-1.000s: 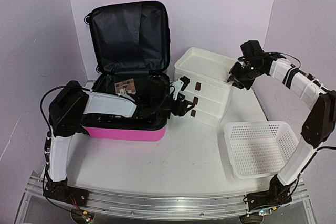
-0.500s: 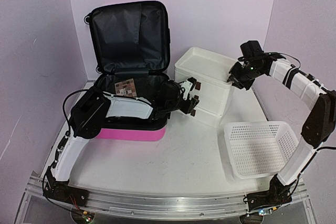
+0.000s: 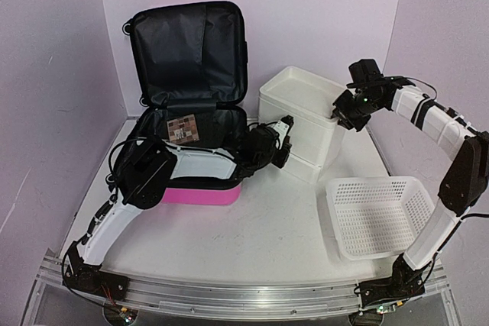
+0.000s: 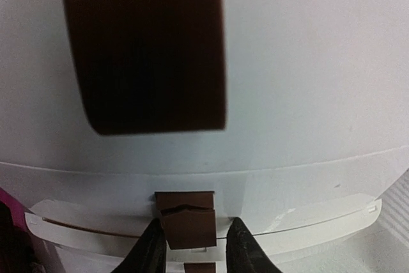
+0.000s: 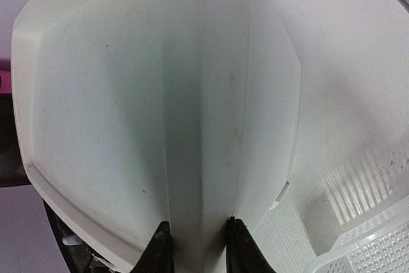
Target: Open, take out, and arrange the luggage
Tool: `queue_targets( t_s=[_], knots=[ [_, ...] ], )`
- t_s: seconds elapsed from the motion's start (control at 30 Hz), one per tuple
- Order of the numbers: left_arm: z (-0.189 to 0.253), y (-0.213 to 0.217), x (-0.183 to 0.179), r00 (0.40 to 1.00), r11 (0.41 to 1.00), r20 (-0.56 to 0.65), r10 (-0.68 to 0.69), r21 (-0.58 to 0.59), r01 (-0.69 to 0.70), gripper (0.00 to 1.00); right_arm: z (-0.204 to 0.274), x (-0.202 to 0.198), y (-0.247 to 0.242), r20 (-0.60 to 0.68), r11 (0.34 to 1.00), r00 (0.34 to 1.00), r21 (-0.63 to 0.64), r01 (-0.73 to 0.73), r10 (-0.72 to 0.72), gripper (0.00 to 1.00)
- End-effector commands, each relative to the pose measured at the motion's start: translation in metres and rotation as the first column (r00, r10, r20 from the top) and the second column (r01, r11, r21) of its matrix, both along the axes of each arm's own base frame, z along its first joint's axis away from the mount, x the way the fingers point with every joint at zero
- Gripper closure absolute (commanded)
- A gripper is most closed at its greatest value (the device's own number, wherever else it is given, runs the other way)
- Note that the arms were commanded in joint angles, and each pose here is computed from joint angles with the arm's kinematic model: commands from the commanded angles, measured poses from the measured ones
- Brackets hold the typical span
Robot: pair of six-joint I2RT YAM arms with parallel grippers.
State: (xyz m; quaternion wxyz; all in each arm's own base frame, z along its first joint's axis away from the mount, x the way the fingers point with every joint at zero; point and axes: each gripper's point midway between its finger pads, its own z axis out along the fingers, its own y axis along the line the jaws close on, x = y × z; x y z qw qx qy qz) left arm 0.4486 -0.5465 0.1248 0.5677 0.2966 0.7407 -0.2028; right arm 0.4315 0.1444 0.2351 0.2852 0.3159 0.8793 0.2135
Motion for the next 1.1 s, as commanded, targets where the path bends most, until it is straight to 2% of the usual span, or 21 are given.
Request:
queue_targets(
  t_s=[0.0, 0.2, 0.47, 0.77, 1.07],
  knots=[
    [0.063, -0.009, 0.011, 0.992, 0.994, 0.117, 0.048, -0.103, -0.036, 0.75, 0.019, -0.006, 0.016, 0.02, 0.994, 1.0, 0.112, -0.014, 0.012, 1.0],
    [0.079, -0.011, -0.002, 0.99, 0.995, 0.136, 0.035, -0.102, -0.021, 1.0, 0.019, -0.004, 0.007, 0.036, 0.998, 0.999, 0.068, -0.009, 0.007, 1.0],
    [0.087, 0.001, -0.046, 0.998, 0.989, 0.028, -0.059, -0.131, 0.062, 1.0, 0.018, 0.014, -0.008, 0.059, 0.996, 0.995, -0.018, -0.084, 0.085, 1.0],
    [0.084, 0.008, -0.115, 0.969, 0.966, -0.129, -0.209, -0.18, 0.184, 1.0, 0.007, 0.023, -0.021, 0.045, 0.995, 0.997, -0.078, -0.061, 0.064, 1.0],
    [0.07, 0.02, -0.141, 0.957, 0.97, -0.189, -0.22, -0.149, 0.193, 1.0, 0.007, 0.023, -0.023, 0.043, 0.994, 0.997, -0.09, -0.056, 0.06, 1.0]
  ],
)
